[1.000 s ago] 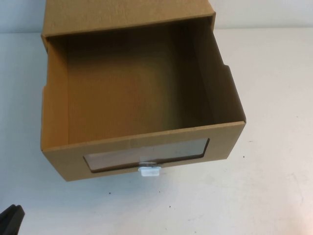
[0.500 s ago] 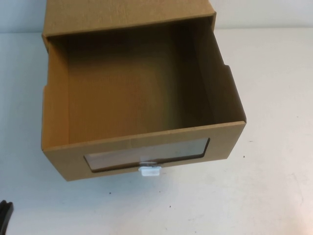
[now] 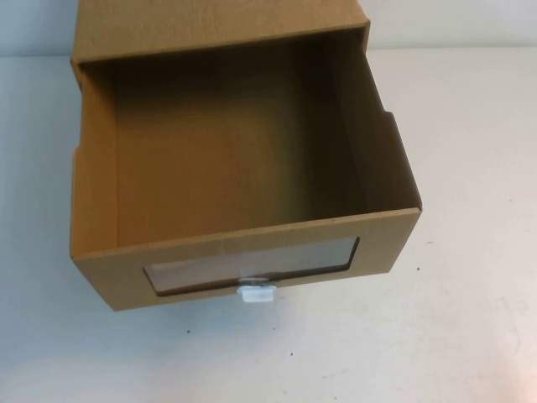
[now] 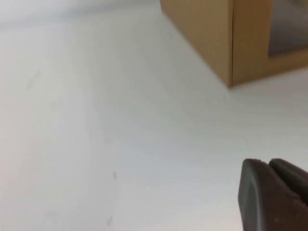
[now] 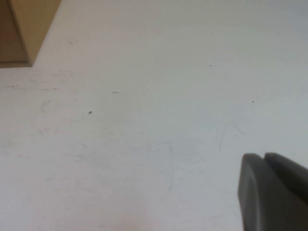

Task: Open the shoe box
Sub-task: 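Pull the top drawer of the cardboard box fully open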

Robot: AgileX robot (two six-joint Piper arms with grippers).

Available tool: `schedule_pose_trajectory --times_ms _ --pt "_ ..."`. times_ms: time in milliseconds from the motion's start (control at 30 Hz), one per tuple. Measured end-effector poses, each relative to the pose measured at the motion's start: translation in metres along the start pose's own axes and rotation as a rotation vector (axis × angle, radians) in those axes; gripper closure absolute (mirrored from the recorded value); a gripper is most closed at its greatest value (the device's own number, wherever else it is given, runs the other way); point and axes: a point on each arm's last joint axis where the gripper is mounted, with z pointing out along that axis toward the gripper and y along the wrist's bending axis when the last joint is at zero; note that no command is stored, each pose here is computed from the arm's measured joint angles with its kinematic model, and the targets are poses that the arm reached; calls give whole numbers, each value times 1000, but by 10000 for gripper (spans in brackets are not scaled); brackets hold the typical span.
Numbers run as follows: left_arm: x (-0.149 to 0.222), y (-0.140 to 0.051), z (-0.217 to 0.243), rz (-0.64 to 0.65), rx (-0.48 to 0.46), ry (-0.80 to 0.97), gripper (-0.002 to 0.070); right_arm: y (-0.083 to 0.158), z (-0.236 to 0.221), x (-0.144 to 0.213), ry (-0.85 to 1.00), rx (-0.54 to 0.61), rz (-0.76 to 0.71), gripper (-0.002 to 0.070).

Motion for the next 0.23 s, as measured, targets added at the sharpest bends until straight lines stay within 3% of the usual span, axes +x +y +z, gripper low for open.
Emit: schedule_pose_trajectory --times_ms 233 --pt "4 0 0 -1 4 44 680 0 0 0 0 0 0 689"
